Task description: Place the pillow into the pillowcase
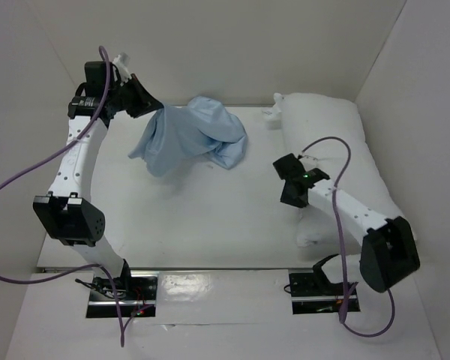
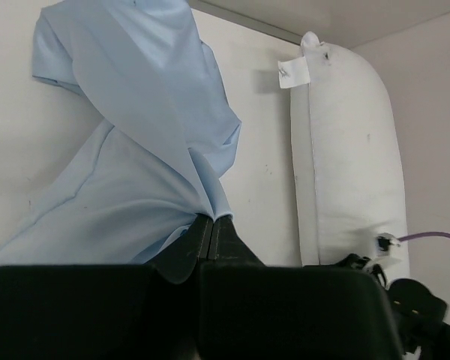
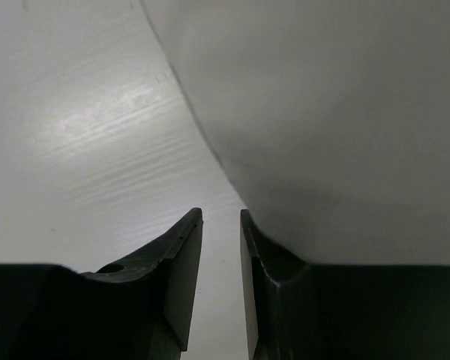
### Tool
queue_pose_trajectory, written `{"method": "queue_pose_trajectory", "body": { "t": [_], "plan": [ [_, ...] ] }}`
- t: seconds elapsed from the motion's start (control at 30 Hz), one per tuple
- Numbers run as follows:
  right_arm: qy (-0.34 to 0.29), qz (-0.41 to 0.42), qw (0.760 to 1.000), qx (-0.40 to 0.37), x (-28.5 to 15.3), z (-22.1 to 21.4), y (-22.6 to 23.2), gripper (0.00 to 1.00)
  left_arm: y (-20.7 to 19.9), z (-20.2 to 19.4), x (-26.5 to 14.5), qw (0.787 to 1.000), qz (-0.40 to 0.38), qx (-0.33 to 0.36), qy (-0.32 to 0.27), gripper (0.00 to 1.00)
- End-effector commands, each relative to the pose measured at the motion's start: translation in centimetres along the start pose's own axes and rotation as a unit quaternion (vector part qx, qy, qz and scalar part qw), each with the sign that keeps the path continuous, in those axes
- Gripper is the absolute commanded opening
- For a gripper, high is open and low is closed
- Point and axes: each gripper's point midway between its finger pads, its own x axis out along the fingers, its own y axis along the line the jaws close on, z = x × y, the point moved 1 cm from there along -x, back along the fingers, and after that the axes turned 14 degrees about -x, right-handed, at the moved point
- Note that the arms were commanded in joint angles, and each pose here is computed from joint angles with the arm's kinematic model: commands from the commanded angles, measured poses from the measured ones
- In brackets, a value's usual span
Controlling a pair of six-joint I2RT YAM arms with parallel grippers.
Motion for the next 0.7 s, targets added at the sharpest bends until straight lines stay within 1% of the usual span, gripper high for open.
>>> {"method": "queue_pose_trajectory", "body": {
  "t": [0.0,0.03,0.1,0.13,0.17,0.2,0.27,0.3,0.33,0.4,0.43,0.47,0.5,0.53,0.57,0.67],
  "plan": [
    [-0.065,0.012,0.997,0.031,-3.1,3.0,-2.0,0.35,-2.8,1.5,-2.9,0.998,-0.040,0.030,-0.027,0.00],
    [-0.076,0.030,0.996,0.030,-3.5,3.9,-1.3,0.41,-2.6,1.4,-2.9,0.999,-0.037,0.032,-0.025,0.00],
    [-0.118,0.100,0.988,0.023,-5.4,6.7,2.0,0.50,-3.1,1.6,-3.5,0.998,-0.046,0.034,-0.024,0.00],
    [-0.128,0.120,0.984,0.009,-5.8,7.5,3.3,0.56,-2.9,1.9,-3.6,0.998,-0.044,0.032,-0.028,0.00],
    [-0.144,0.156,0.977,0.002,-7.1,9.2,5.2,0.67,-3.4,1.9,-3.9,0.998,-0.053,0.035,-0.025,0.00],
    [-0.135,0.169,0.976,-0.017,-6.5,9.7,7.2,0.72,-3.8,1.8,-4.3,0.997,-0.059,0.038,-0.025,0.00],
    [-0.161,0.211,0.963,-0.055,-7.9,11.4,11.1,0.80,-4.4,1.1,-4.8,0.996,-0.074,0.044,-0.009,0.00],
    [-0.173,0.244,0.952,-0.070,-9.1,13.1,13.7,0.85,-5.1,0.5,-5.2,0.995,-0.085,0.054,-0.004,0.00],
    [-0.198,0.273,0.936,-0.097,-10.6,13.9,16.1,0.88,-5.1,0.3,-5.3,0.995,-0.087,0.057,0.002,0.00],
    [-0.228,0.314,0.914,-0.120,-13.0,15.1,19.1,0.94,-5.7,-0.2,-6.1,0.993,-0.092,0.067,0.002,0.00],
    [-0.255,0.359,0.887,-0.141,-15.3,15.9,21.9,0.98,-5.8,-1.1,-5.6,0.993,-0.094,0.068,0.014,0.00],
    [-0.264,0.374,0.877,-0.144,-16.2,16.1,23.1,1.00,-5.7,-1.4,-5.8,0.993,-0.091,0.071,0.017,0.00],
    [-0.285,0.390,0.863,-0.149,-17.9,17.0,24.2,1.00,-5.4,-2.0,-5.3,0.993,-0.088,0.069,0.027,0.00],
    [-0.286,0.416,0.848,-0.160,-18.4,16.5,26.4,1.00,-5.3,-2.6,-5.0,0.993,-0.085,0.069,0.033,0.00],
    [-0.292,0.430,0.838,-0.168,-19.0,16.5,27.5,1.00,-4.9,-2.6,-4.7,0.994,-0.078,0.066,0.032,0.00],
    [-0.302,0.477,0.805,-0.184,-20.7,15.9,31.3,1.00,-4.5,-4.4,-3.7,0.994,-0.064,0.069,0.052,0.00]
  ]
}}
